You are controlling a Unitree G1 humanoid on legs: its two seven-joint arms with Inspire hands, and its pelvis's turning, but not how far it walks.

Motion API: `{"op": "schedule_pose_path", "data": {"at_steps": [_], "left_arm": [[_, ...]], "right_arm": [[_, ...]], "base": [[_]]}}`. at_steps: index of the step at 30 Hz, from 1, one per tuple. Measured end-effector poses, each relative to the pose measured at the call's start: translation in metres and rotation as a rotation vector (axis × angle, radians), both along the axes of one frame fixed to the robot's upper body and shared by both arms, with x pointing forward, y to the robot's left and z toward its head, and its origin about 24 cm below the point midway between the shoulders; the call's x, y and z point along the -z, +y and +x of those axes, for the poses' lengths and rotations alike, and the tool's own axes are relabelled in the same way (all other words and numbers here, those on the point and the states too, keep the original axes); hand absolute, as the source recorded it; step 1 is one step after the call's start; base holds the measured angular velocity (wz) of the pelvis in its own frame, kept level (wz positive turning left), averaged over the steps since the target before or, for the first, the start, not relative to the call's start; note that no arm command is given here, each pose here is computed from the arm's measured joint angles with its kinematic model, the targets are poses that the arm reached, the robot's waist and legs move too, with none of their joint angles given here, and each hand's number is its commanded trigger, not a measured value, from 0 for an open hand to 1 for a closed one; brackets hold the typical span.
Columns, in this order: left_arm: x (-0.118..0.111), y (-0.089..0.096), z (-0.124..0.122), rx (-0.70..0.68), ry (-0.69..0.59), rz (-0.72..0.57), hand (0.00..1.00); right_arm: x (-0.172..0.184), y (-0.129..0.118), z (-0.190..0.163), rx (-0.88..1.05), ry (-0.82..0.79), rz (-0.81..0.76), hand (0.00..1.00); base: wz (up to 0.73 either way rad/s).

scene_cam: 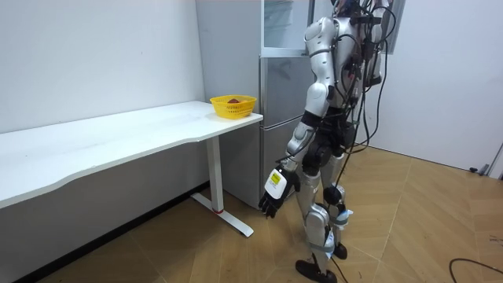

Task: Retrieve from the upper fridge

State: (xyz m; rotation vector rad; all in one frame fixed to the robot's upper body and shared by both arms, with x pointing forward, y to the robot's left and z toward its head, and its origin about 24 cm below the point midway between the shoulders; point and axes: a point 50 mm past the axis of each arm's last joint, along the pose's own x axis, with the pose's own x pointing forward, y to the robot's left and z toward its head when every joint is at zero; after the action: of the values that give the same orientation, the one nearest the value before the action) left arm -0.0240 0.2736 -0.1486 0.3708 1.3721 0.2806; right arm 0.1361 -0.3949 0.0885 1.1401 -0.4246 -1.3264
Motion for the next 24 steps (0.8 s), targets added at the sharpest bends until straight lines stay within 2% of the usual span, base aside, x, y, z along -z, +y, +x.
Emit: {"op": "schedule_pose_path", "data": {"at_steps": [6, 16, 24], "left_arm": [[0.000, -0.001, 0.004, -0.008, -0.033, -0.007, 0.00], [0.004, -0.008, -0.002, -0.025, -0.016, -0.032, 0.00], [0.004, -0.009, -0.002, -0.022, -0.035, -0.050, 0.00]], "right_arm": [[-0.032, 0.003, 0.000, -0.024, -0.126, -0.145, 0.00], [-0.047, 0.010, 0.005, -0.080, -0.163, -0.274, 0.00], [-0.051, 0.020, 0.014, -0.124, -0.061, -0.439, 0.00]], "base": [[0.00], [-0.03], [0.01]]}}
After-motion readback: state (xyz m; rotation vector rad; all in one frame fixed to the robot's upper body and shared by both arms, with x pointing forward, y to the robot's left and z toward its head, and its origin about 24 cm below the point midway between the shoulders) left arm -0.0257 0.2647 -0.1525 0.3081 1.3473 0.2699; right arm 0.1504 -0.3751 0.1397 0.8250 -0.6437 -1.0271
